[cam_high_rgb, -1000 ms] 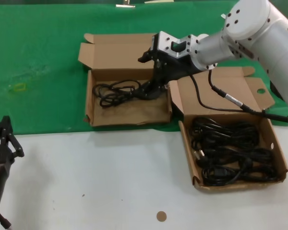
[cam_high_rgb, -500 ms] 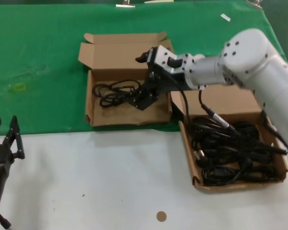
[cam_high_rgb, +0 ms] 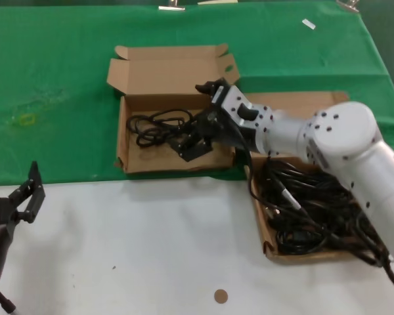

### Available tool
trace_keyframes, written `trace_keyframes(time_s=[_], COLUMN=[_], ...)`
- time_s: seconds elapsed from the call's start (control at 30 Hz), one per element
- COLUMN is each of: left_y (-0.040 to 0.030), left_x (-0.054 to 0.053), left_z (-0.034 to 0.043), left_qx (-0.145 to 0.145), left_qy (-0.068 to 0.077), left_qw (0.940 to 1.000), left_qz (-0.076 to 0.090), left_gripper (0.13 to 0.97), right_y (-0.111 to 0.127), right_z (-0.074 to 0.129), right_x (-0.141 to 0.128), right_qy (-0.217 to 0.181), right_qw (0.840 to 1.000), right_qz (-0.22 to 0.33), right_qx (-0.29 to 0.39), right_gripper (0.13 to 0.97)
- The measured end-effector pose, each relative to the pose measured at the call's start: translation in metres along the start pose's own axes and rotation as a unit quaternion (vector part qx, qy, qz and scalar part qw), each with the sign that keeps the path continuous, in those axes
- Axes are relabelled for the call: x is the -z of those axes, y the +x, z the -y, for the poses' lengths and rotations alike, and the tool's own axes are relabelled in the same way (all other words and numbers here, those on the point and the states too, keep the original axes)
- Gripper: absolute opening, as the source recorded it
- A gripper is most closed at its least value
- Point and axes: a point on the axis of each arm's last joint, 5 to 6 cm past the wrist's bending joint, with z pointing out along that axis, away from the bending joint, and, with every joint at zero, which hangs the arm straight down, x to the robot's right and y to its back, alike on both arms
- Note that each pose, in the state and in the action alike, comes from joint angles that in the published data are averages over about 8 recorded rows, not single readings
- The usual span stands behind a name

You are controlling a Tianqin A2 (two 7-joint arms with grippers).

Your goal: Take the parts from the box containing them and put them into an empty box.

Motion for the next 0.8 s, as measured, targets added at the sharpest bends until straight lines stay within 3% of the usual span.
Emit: trace_keyframes(time_s=[0.27,0.57,0.8], left_y=[0.0,0.0,0.0], left_x=[0.0,0.0,0.0], left_z=[0.0,0.0,0.0], left_qx=[0.0,0.0,0.0], left_qy=[0.0,0.0,0.0], left_qw=[1.0,1.0,1.0], left_qz=[0.0,0.0,0.0], left_gripper=[0.623,0.81,0.852], right_y=[-0.025,-0.052,-0.07], right_z=[-0.021,-0.043,-0.057], right_x=[0.016,0.041,0.065], right_qy=[0.021,0.036,0.042], right_qw=[0.997,0.987,0.975], right_qz=[-0.05,-0.11,-0.158], right_qx=[-0.053,-0.11,-0.152], right_gripper=[0.965,0.966,0.966])
